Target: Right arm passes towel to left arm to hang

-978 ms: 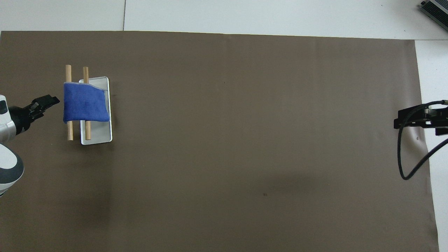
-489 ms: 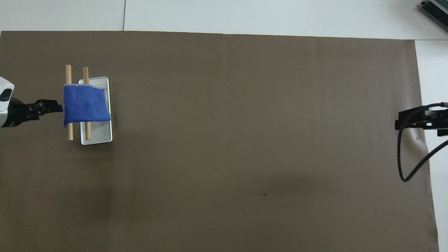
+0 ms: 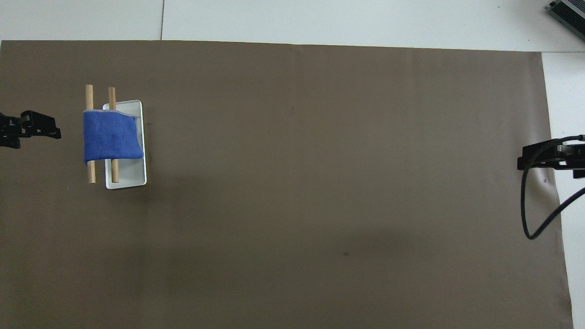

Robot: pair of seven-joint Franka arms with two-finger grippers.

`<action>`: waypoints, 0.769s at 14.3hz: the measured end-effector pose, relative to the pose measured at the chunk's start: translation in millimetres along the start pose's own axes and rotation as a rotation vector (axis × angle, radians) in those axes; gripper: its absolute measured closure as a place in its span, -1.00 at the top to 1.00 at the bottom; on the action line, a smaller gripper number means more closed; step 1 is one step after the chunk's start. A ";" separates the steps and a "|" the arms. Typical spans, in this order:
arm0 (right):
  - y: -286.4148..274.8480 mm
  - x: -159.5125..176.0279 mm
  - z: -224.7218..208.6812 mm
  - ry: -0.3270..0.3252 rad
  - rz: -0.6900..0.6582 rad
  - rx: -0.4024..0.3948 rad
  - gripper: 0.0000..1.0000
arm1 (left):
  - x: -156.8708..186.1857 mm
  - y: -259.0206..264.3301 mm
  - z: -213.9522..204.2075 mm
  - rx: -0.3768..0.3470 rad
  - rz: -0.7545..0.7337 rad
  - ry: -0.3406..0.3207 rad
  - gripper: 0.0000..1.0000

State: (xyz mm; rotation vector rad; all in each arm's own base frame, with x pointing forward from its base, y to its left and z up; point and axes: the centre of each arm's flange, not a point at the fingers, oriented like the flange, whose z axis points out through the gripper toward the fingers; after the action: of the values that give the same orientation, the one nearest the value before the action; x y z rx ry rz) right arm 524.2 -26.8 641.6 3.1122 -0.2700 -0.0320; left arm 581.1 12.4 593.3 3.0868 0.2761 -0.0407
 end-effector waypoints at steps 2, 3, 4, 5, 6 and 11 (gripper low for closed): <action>0.0 0.0 0.2 0.000 0.000 0.000 1.00 | -8.4 21.9 -10.8 -0.001 0.016 -0.008 0.81; 0.0 0.0 0.2 0.000 0.000 0.000 1.00 | -12.4 28.3 -15.7 -0.001 0.026 -0.009 0.80; 0.0 0.0 0.3 -0.001 0.000 0.000 1.00 | -17.1 32.9 -22.3 -0.002 0.036 -0.002 0.77; 0.0 0.0 0.3 -0.001 0.000 0.000 1.00 | -22.4 36.7 -29.9 -0.003 0.044 0.008 0.77; 0.0 -0.1 0.2 -0.001 0.000 0.000 1.00 | -29.4 40.1 -39.0 -0.004 0.053 0.019 0.77; 0.1 -0.3 0.0 0.000 0.000 0.000 1.00 | -44.9 32.9 -56.7 0.062 0.233 0.027 0.77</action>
State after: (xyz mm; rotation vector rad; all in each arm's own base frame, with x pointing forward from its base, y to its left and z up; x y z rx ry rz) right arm 523.9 -26.8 641.6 3.1123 -0.2700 -0.0320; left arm 544.1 -25.4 652.6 3.1598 -0.0864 -0.0003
